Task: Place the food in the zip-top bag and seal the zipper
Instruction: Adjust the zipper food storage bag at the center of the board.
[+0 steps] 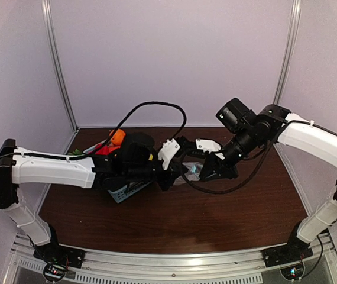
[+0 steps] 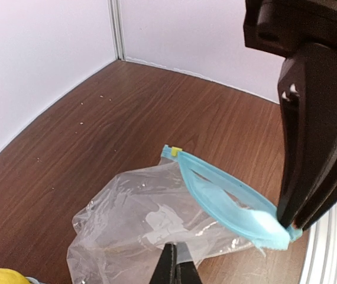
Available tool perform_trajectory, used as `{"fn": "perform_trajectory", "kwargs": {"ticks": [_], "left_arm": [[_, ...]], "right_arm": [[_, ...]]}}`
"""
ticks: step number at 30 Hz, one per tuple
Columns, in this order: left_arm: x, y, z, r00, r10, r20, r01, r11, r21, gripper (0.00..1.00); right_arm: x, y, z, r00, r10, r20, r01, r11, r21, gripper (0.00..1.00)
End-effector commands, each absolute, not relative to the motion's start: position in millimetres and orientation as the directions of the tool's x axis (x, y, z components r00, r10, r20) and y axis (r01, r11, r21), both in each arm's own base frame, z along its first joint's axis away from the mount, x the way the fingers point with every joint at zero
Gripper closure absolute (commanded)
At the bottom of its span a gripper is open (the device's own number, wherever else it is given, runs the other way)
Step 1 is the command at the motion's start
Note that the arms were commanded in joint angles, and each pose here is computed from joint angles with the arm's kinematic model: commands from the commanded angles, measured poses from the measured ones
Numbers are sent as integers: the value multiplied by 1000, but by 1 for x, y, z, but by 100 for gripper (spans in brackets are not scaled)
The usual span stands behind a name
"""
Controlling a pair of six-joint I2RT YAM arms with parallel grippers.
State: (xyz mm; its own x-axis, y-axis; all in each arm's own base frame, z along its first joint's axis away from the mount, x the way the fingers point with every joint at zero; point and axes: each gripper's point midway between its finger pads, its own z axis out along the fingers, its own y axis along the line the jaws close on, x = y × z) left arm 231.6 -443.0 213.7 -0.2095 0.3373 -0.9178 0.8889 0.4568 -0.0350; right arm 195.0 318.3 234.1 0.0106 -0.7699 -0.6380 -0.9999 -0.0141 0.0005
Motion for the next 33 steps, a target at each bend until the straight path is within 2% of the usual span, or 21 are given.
{"fn": "perform_trajectory", "kwargs": {"ticks": [1,5,9,12,14,19,24,28,33], "left_arm": [[234,-431,240,52,315,-948,902,392,180,100],[215,-427,231,190,370,-910,917,265,299,100],[192,-427,226,330,371,-868,907,130,401,100],[183,-432,228,423,387,-819,865,96,492,100],[179,-435,229,489,412,-769,822,78,564,100],[179,-438,205,656,519,-548,645,-8,764,100],[177,-439,182,732,559,-389,502,-56,863,100],[168,-439,177,747,555,-365,478,-67,876,100],[163,-438,178,758,552,-347,449,-56,892,100]], "right_arm": [[176,308,251,-73,-752,-655,-990,-23,137,79],[186,283,278,-71,-723,-687,-994,-3,105,68],[185,275,262,-64,-741,-669,-993,-17,113,66],[182,283,252,-74,-734,-676,-984,-58,170,66],[184,288,250,-70,-728,-682,-981,-75,181,66],[186,295,237,-34,-714,-699,-979,-117,167,64],[160,294,198,-12,-775,-632,-934,-217,284,64],[140,300,197,-46,-757,-652,-883,-274,381,64],[140,310,198,-53,-752,-657,-888,-265,375,65]]}}
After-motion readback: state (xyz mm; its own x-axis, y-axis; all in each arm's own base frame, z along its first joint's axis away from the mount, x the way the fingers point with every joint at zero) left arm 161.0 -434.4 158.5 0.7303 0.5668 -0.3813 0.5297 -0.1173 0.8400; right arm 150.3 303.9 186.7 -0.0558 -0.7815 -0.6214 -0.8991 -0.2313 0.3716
